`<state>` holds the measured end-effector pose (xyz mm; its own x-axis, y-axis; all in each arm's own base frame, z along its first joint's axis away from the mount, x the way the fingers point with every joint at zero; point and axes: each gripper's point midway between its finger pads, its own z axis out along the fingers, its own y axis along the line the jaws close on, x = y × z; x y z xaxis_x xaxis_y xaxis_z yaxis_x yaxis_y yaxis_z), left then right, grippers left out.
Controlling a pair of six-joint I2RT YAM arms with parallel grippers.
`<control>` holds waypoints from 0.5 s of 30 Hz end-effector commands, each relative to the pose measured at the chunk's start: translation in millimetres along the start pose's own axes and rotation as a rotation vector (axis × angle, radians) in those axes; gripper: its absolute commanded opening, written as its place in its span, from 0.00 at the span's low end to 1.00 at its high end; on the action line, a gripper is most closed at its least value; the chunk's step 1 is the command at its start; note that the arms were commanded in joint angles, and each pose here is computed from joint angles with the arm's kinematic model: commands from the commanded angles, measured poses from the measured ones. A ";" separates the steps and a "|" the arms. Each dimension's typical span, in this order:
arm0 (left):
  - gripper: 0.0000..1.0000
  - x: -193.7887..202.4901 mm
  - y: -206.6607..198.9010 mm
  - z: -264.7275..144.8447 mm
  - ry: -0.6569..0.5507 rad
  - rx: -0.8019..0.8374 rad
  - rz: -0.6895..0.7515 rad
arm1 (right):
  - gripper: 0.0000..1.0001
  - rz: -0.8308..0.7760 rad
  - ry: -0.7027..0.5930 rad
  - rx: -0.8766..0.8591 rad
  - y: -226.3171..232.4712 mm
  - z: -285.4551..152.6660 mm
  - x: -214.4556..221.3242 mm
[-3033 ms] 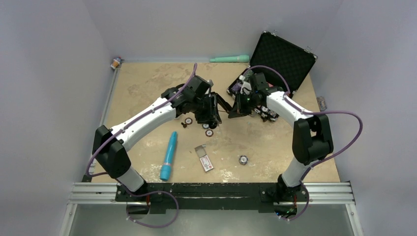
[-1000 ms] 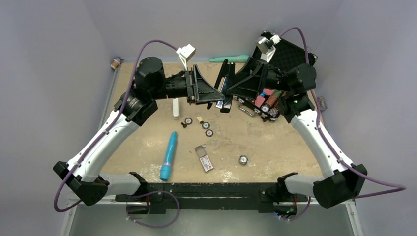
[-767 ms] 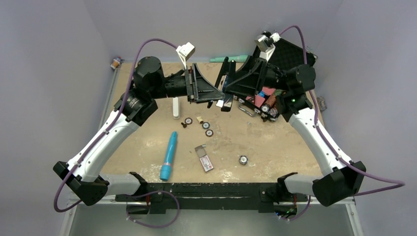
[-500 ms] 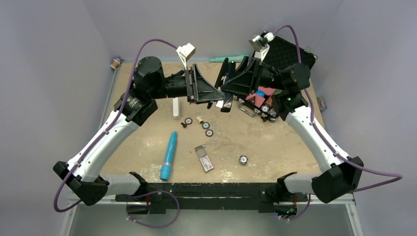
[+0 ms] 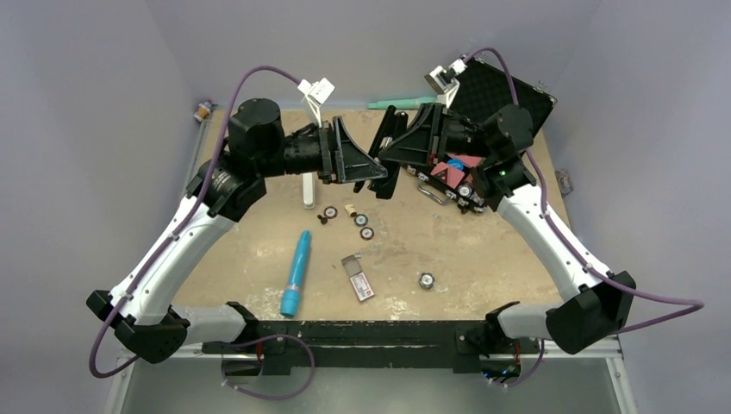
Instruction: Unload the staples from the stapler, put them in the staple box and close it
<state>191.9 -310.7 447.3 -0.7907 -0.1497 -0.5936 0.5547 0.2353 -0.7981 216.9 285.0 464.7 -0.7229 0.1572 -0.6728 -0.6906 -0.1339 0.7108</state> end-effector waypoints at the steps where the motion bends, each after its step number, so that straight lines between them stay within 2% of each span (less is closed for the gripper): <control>1: 0.72 -0.5 0.9 -21.6 -0.045 -0.098 0.032 | 0.00 -0.172 -0.049 0.006 19.6 -1.4 -12.6; 3: 0.88 2.7 6.6 -24.9 -0.045 -0.126 0.033 | 0.00 -0.175 -0.054 0.010 20.9 -1.6 -13.0; 4: 0.89 4.0 8.5 -26.9 -0.047 -0.135 0.034 | 0.00 -0.177 -0.057 0.013 20.8 -1.9 -13.2; 10: 0.91 7.9 25.9 -40.2 -0.076 -0.235 0.029 | 0.00 -0.172 -0.054 0.098 4.3 -2.3 -14.8; 15: 0.95 13.7 68.9 -72.9 -0.084 -0.511 0.021 | 0.00 -0.172 -0.050 0.232 -20.5 -5.8 -18.2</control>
<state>189.6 -263.3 413.1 -0.7759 -0.2015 -0.5978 0.4464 0.4941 -0.7460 239.7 287.2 439.1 -0.6959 0.1641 -0.6991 -0.7043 0.0338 0.7091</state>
